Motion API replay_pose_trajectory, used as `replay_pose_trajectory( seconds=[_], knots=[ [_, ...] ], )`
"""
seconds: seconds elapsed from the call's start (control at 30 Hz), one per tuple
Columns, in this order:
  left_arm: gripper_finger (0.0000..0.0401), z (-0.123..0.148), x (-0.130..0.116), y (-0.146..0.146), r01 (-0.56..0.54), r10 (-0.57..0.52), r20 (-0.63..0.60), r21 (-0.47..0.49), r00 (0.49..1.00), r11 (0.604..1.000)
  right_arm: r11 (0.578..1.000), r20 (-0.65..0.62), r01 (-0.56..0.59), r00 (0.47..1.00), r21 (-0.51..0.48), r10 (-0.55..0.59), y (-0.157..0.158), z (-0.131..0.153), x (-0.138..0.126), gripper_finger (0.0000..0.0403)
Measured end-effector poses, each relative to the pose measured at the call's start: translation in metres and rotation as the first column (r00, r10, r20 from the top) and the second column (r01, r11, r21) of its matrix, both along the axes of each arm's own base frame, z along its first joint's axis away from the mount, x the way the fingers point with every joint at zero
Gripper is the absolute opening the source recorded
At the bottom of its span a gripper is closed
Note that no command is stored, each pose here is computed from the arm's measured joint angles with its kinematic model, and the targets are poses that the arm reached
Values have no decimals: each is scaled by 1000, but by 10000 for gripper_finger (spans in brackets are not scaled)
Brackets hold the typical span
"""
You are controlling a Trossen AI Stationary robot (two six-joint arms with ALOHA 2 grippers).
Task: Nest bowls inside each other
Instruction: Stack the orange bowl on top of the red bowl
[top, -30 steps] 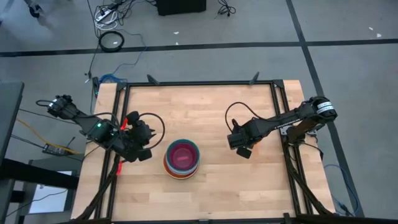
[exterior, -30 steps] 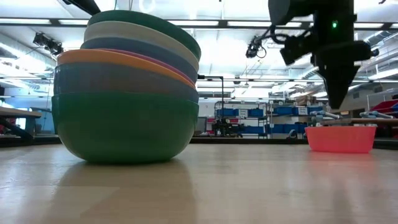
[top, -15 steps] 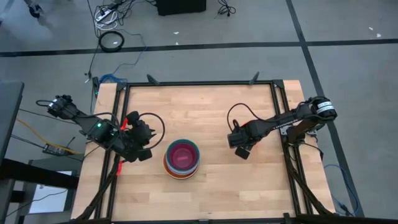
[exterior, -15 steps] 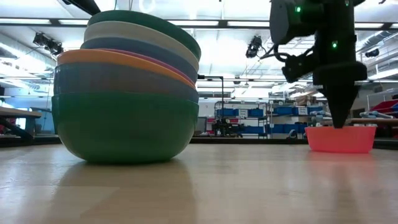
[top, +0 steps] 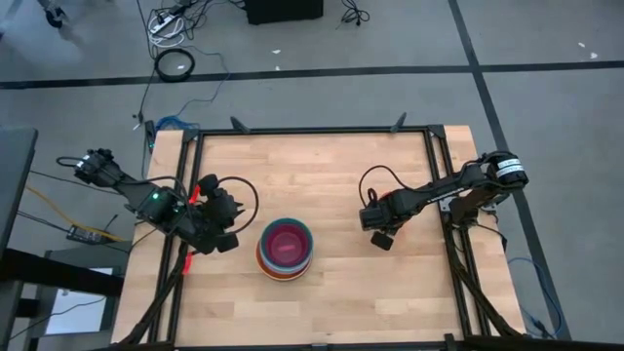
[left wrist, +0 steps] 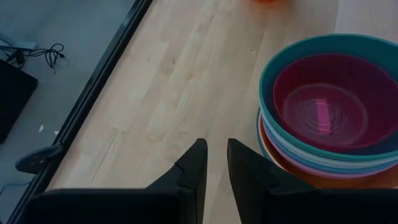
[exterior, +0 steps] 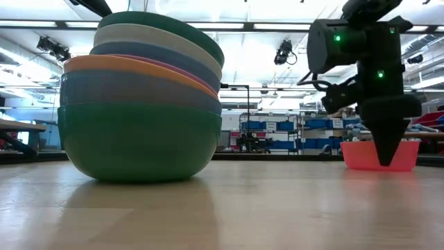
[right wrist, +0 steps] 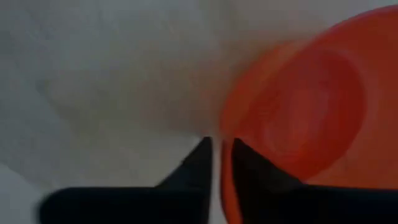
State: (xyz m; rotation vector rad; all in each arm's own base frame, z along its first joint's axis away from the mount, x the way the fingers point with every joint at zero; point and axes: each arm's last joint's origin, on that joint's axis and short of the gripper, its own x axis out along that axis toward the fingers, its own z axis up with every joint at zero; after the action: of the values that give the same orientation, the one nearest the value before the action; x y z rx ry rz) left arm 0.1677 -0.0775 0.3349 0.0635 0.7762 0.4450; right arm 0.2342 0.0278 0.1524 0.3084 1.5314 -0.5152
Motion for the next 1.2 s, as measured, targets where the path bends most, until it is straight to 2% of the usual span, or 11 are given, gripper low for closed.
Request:
replay_pose_trajectory(
  seconds=[0.07, 0.33, 0.43, 0.6, 0.7, 0.87, 0.93, 1.0, 1.1, 1.2],
  knots=[
    [72, 0, 0, 0, 0, 0, 0, 0, 1000, 1000, 1000, -3, -18, 1000, 22, 19, 0, -2, -1, 13],
    [72, 0, 0, 0, 0, 0, 0, 1, 1000, 1000, 999, 32, -23, 999, 25, 22, 1, 7, 1, 1],
    [72, 0, 0, 0, 0, 0, 0, 1, 1000, 1000, 999, 91, -33, 995, 11, 31, 2, 22, 5, 1],
    [72, 0, 0, 0, -3, 3, 2, 7, 1000, 1000, 998, 271, -60, 960, -16, 62, 3, 65, 19, 0],
    [72, 0, 0, 0, -3, 3, 3, 8, 1000, 1000, 994, 438, -109, 892, -32, 112, 8, 97, 34, 0],
    [72, 0, 0, 1, -9, 9, 10, 19, 1000, 1000, 965, 698, -247, 677, -85, 234, 30, 144, 72, 0],
    [72, 0, 0, 1, -10, 10, 10, 19, 1000, 1000, 944, 746, -306, 600, -120, 290, 41, 158, 86, 0],
    [72, 1, 0, 1, -11, 11, 13, 22, 1000, 1000, 922, 769, -358, 546, -145, 333, 50, 168, 99, 0],
    [72, 0, 0, 1, -11, 11, 12, 23, 1000, 1000, 893, 779, -412, 495, -181, 386, 62, 175, 119, 0],
    [72, 0, 0, 1, -9, 8, 10, 27, 1000, 1000, 862, 775, -452, 450, -230, 443, 74, 170, 138, 0]
  ],
)
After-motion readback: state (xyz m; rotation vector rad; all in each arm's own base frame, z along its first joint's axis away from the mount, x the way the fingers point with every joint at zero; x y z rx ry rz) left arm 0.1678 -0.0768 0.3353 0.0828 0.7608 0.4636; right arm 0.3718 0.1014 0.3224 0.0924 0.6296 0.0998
